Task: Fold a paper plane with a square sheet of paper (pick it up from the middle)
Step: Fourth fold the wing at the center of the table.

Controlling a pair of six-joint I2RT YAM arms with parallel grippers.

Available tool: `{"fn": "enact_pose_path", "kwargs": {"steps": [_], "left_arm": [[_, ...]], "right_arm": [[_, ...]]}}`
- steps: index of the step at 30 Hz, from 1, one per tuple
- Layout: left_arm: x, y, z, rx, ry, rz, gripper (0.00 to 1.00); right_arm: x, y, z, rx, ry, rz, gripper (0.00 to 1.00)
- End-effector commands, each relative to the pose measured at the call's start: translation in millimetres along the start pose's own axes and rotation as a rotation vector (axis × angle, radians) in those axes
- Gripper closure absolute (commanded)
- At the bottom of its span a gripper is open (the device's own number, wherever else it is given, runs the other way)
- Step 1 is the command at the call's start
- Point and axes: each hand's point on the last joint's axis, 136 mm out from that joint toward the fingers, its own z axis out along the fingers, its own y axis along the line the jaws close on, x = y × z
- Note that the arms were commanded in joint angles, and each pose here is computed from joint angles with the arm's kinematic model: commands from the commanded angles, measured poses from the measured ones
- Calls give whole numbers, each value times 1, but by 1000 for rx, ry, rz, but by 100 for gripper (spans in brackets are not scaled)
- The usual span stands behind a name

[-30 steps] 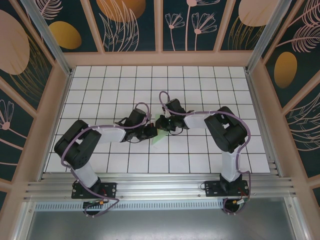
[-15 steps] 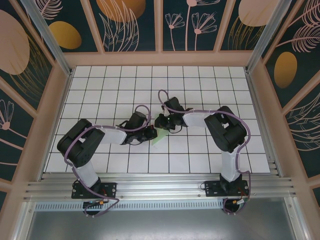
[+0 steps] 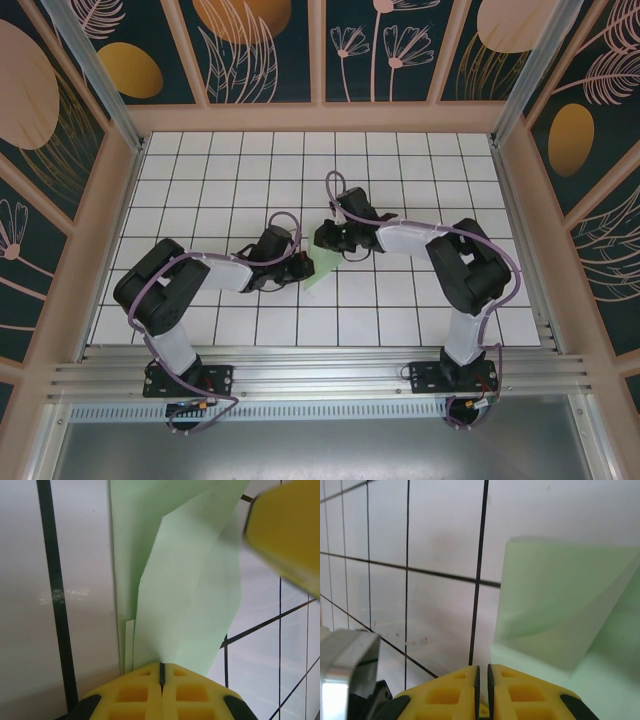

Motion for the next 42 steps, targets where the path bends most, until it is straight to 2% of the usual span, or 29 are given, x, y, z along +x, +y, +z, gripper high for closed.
{"fn": "enact_pose_path", "kwargs": {"steps": [1,4,14,25,42], "left_arm": [[42,87,-3,-313,94,-74,100],[42,87,-3,-310,93,-74,100],[48,98,-6,-348,101,-75,100],[61,118,-10,-409,121,-66,100],[63,121,-10,-423,131,-56,100]], "right_arm": [[15,-1,12,-24,42,1,85],[20,-6,20,-24,63,7,85],[10,-50,36,151,41,10,86],[-19,-52,30,119,-4,25,85],[-56,-71,23,92,-49,56,82]]}}
